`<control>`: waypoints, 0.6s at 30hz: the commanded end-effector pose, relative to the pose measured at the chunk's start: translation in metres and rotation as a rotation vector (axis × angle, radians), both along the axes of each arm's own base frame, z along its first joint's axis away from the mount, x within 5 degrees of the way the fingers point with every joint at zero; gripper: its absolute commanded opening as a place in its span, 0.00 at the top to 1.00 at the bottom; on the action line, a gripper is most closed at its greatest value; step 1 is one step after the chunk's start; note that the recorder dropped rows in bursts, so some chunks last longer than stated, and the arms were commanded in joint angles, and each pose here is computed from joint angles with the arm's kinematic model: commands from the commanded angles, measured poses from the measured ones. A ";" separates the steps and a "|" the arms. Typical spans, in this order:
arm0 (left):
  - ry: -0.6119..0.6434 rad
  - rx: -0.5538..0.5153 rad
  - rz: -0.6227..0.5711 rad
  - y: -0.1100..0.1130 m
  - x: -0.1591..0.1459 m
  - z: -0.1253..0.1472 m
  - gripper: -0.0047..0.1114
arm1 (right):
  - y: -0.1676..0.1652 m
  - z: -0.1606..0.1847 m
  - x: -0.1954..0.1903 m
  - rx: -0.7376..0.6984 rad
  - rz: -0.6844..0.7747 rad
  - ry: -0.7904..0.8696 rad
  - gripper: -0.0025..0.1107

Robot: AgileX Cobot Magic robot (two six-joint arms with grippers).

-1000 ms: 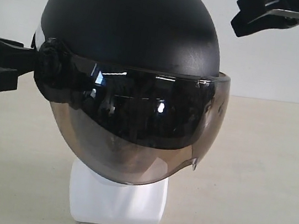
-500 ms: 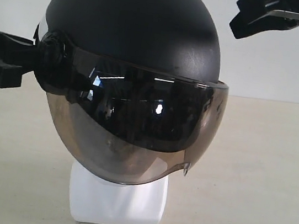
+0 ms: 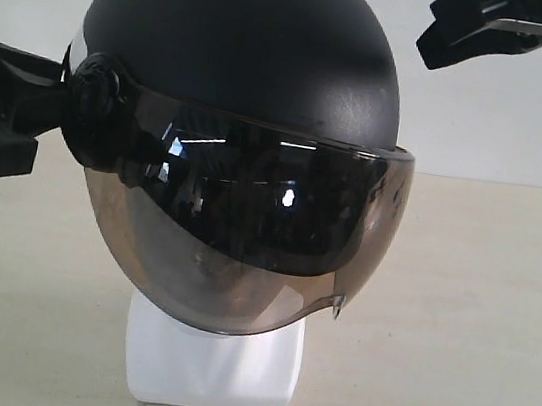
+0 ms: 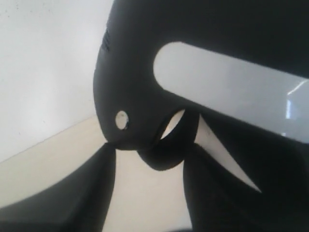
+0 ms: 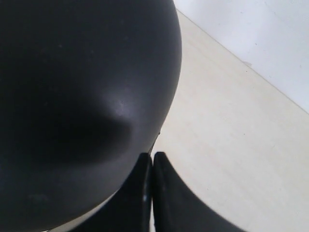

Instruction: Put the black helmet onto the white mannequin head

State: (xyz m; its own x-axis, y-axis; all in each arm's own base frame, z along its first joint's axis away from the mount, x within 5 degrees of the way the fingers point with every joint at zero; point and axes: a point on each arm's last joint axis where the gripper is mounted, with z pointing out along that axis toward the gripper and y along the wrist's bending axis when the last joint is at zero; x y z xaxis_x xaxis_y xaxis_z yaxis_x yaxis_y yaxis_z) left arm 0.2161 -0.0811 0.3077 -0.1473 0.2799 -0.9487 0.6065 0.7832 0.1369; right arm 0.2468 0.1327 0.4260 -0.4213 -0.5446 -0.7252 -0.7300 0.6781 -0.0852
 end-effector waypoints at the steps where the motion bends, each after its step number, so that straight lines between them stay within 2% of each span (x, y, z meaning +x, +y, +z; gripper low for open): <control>1: -0.047 0.063 -0.025 0.000 0.000 0.001 0.59 | -0.001 0.004 -0.001 0.005 -0.002 -0.017 0.98; 8: -0.053 0.062 -0.022 0.000 0.001 0.002 0.59 | 0.001 0.001 0.001 0.008 0.000 -0.007 0.98; 18: -0.041 0.057 0.079 0.007 0.008 -0.001 0.59 | 0.004 -0.002 0.002 0.026 0.011 0.023 0.98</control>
